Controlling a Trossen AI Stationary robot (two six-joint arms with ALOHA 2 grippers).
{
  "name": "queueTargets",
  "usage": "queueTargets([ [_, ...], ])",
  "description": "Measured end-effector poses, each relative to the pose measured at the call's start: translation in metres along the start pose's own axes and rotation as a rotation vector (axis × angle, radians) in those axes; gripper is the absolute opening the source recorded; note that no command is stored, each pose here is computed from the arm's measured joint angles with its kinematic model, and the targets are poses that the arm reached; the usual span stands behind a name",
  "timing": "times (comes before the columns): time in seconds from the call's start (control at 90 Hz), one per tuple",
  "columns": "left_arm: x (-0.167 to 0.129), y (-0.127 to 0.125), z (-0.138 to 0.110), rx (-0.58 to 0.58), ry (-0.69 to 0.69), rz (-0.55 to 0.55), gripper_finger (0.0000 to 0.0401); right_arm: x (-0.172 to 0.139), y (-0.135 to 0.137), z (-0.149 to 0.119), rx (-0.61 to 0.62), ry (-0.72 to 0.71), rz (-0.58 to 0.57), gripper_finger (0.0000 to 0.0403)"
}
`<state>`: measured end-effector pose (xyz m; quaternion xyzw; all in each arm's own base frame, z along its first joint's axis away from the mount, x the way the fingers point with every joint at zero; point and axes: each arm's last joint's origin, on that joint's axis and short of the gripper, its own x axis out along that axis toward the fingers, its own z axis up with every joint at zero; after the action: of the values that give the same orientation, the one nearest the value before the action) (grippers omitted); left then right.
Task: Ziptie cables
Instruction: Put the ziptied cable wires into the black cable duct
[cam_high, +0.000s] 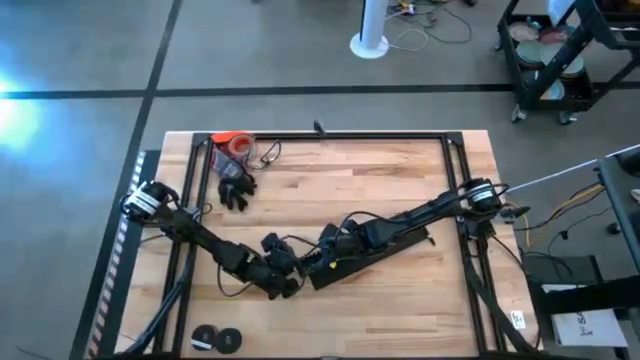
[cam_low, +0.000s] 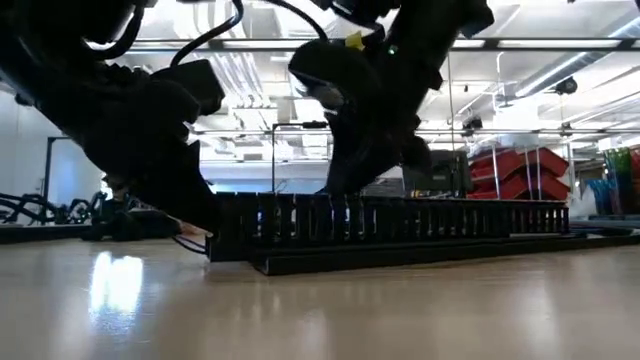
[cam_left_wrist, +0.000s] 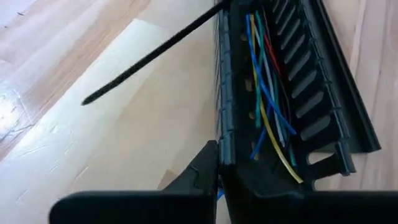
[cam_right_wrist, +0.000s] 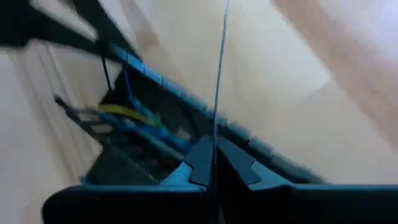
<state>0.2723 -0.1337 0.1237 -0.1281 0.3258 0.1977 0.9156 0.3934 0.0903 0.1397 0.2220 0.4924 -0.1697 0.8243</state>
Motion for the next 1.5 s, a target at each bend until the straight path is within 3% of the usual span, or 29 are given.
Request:
queueTargets([
  [0.489,0.0,0.0,0.001,0.008,-0.009,0.006,0.0,0.009,0.001,-0.003,-0.018,0.01,0.006,0.0],
  [0.744,0.0,0.0,0.001,0.014,-0.01,0.01,0.0,-0.012,0.009,0.01,-0.19,0.009,0.029,0.0007],
  [0.9,0.0,0.0,0.001,0.015,-0.009,0.01,0.0,-0.024,0.006,0.016,-0.297,0.063,0.115,0.0058],
  [1.211,0.0,0.0,0.0,0.017,-0.008,0.011,0.0,-0.062,-0.004,0.034,-0.582,-0.02,0.153,0.0197],
  [1.5,0.0,0.001,0.0,0.038,-0.005,0.013,0.0,-0.088,-0.028,0.021,-0.64,0.045,0.115,0.0238],
])
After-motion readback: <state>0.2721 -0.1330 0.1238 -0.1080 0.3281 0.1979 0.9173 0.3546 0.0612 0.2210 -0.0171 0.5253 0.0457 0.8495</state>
